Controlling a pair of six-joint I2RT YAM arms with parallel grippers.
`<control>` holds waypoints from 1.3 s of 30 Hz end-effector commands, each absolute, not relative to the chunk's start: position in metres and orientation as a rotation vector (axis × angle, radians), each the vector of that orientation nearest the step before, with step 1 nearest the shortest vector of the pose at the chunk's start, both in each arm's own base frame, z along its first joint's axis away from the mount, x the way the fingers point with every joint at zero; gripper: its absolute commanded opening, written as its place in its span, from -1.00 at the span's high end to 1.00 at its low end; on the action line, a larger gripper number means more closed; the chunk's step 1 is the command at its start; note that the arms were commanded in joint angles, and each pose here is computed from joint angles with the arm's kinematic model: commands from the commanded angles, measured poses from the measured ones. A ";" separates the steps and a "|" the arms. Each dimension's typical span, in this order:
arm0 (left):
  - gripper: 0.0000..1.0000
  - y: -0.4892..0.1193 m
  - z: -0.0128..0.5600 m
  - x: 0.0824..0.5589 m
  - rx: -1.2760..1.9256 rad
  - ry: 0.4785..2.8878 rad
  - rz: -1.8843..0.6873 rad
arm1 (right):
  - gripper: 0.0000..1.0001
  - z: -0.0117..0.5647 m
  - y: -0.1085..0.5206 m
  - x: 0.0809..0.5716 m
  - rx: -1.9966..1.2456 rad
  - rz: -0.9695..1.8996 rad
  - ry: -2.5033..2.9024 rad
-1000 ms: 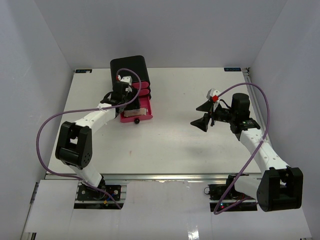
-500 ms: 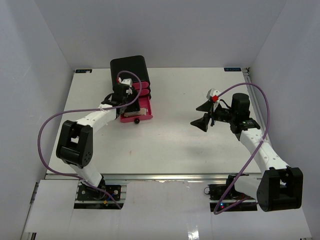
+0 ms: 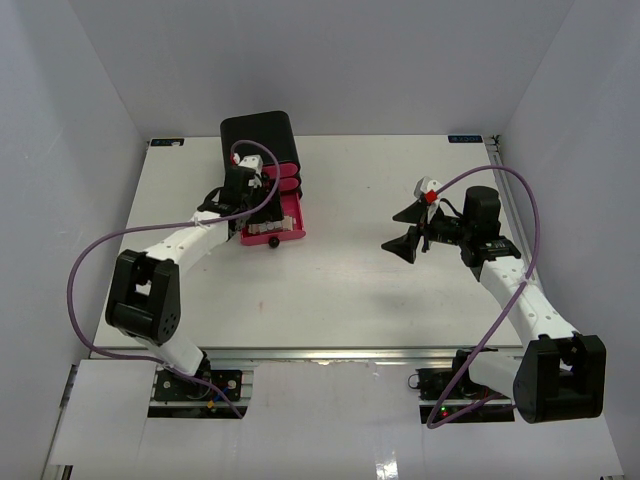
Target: Organize the makeup
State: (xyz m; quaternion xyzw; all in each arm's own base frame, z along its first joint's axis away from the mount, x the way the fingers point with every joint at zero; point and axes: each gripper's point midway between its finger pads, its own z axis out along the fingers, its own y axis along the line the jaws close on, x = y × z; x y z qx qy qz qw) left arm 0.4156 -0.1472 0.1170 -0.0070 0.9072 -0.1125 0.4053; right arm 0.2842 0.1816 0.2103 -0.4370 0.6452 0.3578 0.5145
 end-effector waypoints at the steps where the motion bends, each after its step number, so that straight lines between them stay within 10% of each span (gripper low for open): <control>1: -0.96 -0.153 0.167 0.413 -0.002 2.173 -0.354 | -0.80 0.210 0.183 0.283 -1.067 0.873 1.519; 21: -0.96 -0.121 0.236 0.280 0.162 1.889 -0.454 | -0.92 0.148 0.275 0.199 -1.976 0.675 0.932; 29: -0.96 -0.069 0.259 0.255 0.003 1.685 -0.269 | 0.31 0.122 0.380 0.242 -2.100 0.565 1.158; 39: -0.96 -0.049 0.280 0.242 -0.094 1.587 -0.236 | 0.63 0.095 0.461 0.287 -2.063 0.496 1.216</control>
